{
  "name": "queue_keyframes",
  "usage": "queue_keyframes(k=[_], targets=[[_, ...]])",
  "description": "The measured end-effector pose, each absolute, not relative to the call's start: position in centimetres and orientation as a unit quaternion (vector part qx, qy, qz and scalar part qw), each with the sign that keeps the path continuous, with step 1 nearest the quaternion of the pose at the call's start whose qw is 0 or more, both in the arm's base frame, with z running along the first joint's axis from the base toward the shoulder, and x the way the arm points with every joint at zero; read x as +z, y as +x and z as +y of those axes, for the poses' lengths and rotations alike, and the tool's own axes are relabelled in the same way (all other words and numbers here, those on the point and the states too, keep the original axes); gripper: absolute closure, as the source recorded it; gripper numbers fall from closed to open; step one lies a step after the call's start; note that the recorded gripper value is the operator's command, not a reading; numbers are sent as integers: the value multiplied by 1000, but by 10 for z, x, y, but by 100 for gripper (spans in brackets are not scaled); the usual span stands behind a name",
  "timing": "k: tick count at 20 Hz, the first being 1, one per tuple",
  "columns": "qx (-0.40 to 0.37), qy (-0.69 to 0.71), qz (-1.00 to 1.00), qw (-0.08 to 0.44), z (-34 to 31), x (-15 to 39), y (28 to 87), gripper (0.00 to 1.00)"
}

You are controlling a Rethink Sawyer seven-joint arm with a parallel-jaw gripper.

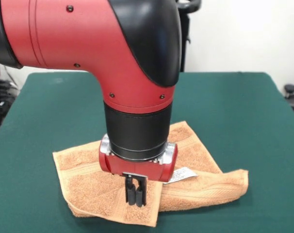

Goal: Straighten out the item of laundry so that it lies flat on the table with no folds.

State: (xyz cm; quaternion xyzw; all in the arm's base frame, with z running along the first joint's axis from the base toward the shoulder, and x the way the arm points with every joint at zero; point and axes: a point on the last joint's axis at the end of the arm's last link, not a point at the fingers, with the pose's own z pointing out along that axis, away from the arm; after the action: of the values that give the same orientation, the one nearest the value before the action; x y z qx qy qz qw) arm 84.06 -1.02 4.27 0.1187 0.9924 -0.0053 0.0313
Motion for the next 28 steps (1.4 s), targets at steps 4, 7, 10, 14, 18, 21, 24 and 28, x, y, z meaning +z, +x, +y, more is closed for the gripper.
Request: queue_keyframes(k=[4,7,10,14,18,21,24,28], targets=[[-7,114,993,33,-3,43,842,100],[-9,108,993,35,5,44,843,100],[-11,101,994,36,16,44,843,100],[-12,96,995,37,23,44,843,100],[-11,93,995,36,28,43,842,100],[-11,94,995,34,28,39,842,100],[-10,95,995,30,28,33,840,100],[-10,94,995,23,29,21,835,0]])
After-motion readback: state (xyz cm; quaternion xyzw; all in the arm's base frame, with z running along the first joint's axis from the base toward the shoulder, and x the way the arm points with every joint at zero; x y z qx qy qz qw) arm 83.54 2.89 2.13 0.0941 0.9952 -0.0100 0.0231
